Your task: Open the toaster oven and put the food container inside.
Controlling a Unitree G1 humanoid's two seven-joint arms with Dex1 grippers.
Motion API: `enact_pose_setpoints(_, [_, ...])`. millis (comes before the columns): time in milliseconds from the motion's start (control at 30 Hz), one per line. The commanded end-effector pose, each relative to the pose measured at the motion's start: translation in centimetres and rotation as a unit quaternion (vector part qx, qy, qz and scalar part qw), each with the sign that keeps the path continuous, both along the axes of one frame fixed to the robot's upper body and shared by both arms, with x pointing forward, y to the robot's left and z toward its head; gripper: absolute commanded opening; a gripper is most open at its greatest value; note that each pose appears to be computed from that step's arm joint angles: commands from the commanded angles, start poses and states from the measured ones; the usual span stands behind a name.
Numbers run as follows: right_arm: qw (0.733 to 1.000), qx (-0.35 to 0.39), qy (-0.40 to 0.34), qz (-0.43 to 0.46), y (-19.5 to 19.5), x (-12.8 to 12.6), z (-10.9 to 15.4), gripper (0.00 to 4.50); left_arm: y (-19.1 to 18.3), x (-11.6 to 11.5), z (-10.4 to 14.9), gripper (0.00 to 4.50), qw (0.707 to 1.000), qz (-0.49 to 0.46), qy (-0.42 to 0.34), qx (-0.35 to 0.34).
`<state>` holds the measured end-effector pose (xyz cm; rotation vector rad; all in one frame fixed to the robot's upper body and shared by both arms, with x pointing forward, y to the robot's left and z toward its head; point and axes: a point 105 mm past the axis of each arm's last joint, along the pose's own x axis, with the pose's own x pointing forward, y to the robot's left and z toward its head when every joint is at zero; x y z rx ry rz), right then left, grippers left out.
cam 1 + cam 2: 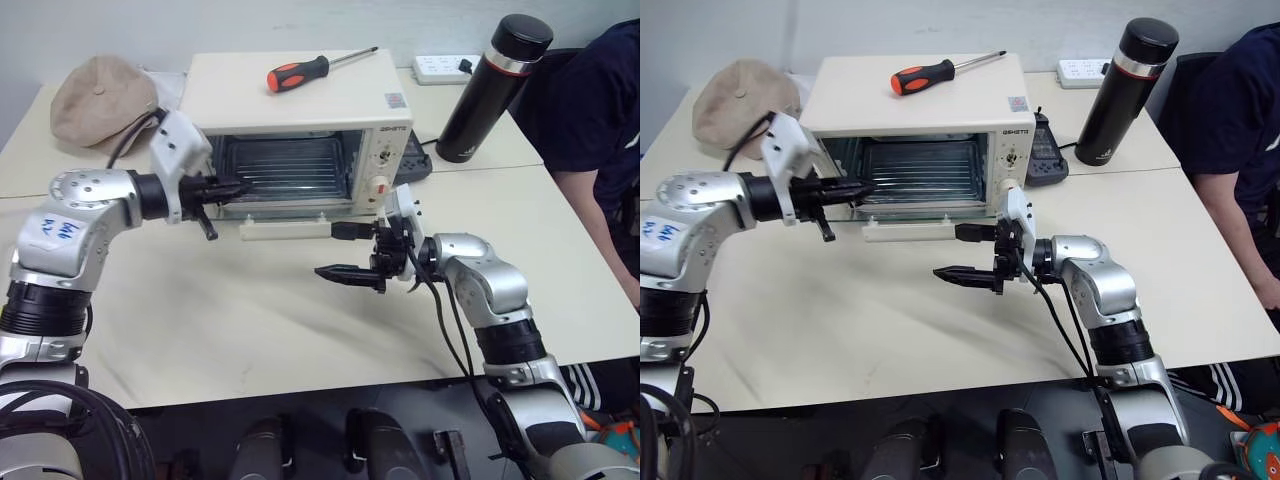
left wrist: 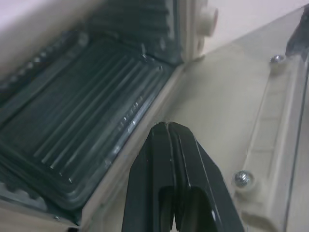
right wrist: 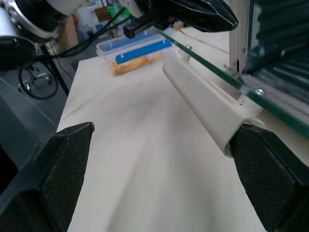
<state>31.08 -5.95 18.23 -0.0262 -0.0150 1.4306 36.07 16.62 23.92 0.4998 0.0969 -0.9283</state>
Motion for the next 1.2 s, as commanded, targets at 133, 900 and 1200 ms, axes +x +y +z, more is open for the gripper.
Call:
enact_pose_setpoints(133, [0.997, -0.059, -0.035, -0.033, -5.4, -4.3, 1.2, 4.5, 0.3, -2.2, -1.7, 0.04, 0.996, -0.046, 0.014, 0.078])
enact_pose_setpoints(900, [0.99, -0.036, -0.073, 0.116, -2.4, -3.0, 6.9, 4.5, 12.4, -16.5, -6.4, 2.46, 0.915, 0.377, 0.083, -0.117])
enact_pose_setpoints(1200, [0.981, -0.041, -0.082, 0.169, -1.0, -1.7, 7.4, 4.5, 22.3, -22.3, -7.2, 4.47, 0.662, 0.657, 0.042, -0.357])
